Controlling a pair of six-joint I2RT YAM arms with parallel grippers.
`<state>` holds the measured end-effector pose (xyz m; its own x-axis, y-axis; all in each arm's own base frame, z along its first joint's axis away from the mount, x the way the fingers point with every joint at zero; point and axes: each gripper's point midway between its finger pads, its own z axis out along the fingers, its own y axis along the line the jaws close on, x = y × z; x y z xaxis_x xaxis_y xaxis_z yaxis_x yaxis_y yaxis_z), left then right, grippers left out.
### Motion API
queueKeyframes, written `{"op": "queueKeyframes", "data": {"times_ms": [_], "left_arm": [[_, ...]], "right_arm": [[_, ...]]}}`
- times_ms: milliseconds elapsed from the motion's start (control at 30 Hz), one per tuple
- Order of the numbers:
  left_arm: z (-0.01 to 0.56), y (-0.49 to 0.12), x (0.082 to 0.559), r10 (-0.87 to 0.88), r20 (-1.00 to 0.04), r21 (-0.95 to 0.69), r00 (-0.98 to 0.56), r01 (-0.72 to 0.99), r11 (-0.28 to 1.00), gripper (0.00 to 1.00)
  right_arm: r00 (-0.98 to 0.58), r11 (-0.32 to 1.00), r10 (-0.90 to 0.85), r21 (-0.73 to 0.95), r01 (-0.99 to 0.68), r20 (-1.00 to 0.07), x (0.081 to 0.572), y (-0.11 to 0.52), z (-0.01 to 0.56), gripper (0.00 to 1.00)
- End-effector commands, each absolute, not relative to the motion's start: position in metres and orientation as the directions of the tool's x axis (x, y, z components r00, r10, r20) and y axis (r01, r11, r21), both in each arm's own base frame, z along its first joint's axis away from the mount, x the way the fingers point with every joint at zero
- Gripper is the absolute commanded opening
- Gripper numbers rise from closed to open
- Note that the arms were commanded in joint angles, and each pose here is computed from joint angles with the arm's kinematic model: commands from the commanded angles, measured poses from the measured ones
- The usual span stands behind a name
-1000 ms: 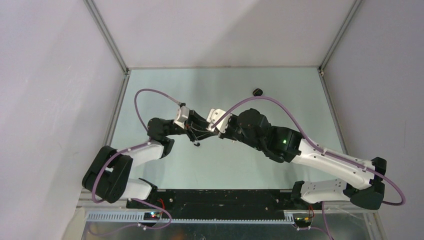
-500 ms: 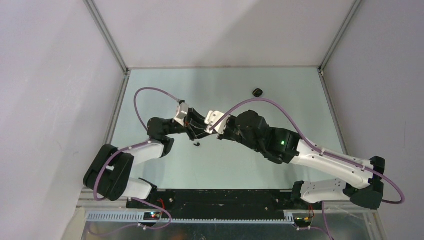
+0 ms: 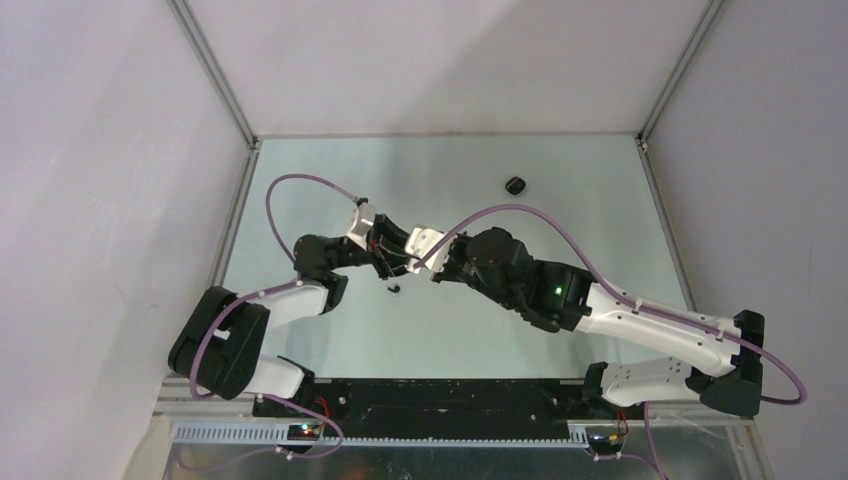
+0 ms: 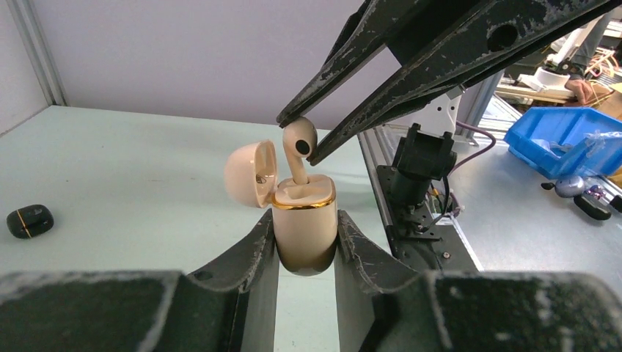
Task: Insert the wireless bluetooth earbuds into the charging case
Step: Place the earbud in the charging case.
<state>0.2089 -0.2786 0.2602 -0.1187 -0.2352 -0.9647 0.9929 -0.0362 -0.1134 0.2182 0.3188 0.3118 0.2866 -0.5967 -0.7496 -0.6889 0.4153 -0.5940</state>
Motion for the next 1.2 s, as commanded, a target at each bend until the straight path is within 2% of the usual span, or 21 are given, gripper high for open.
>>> {"op": "queueKeyframes", "data": {"times_ms": [0, 500, 700, 1033, 1167], "left_arm": [[0.29, -0.276, 0.215, -0.304, -0.952, -0.017, -0.019, 1.0, -0.011, 0.0], [0.292, -0.273, 0.225, -0.322, -0.946, -0.056, -0.048, 0.998, 0.018, 0.0], [0.294, -0.272, 0.227, -0.327, -0.944, -0.065, -0.054, 0.998, 0.025, 0.0], [0.296, -0.27, 0.234, -0.341, -0.935, -0.113, -0.093, 0.993, 0.039, 0.0], [0.295, -0.27, 0.234, -0.337, -0.937, -0.112, -0.093, 0.993, 0.035, 0.0]], "right_arm": [[0.293, 0.412, -0.593, -0.595, -0.691, -0.75, 0.216, 0.323, 0.311, 0.07], [0.274, 0.388, -0.564, -0.543, -0.745, -0.779, 0.205, 0.329, 0.304, 0.1], [0.25, 0.461, -0.551, -0.54, -0.705, -0.796, 0.214, 0.33, 0.311, 0.07], [0.241, 0.472, -0.551, -0.537, -0.699, -0.799, 0.214, 0.337, 0.306, 0.07], [0.245, 0.472, -0.554, -0.542, -0.696, -0.796, 0.213, 0.34, 0.306, 0.12]]}}
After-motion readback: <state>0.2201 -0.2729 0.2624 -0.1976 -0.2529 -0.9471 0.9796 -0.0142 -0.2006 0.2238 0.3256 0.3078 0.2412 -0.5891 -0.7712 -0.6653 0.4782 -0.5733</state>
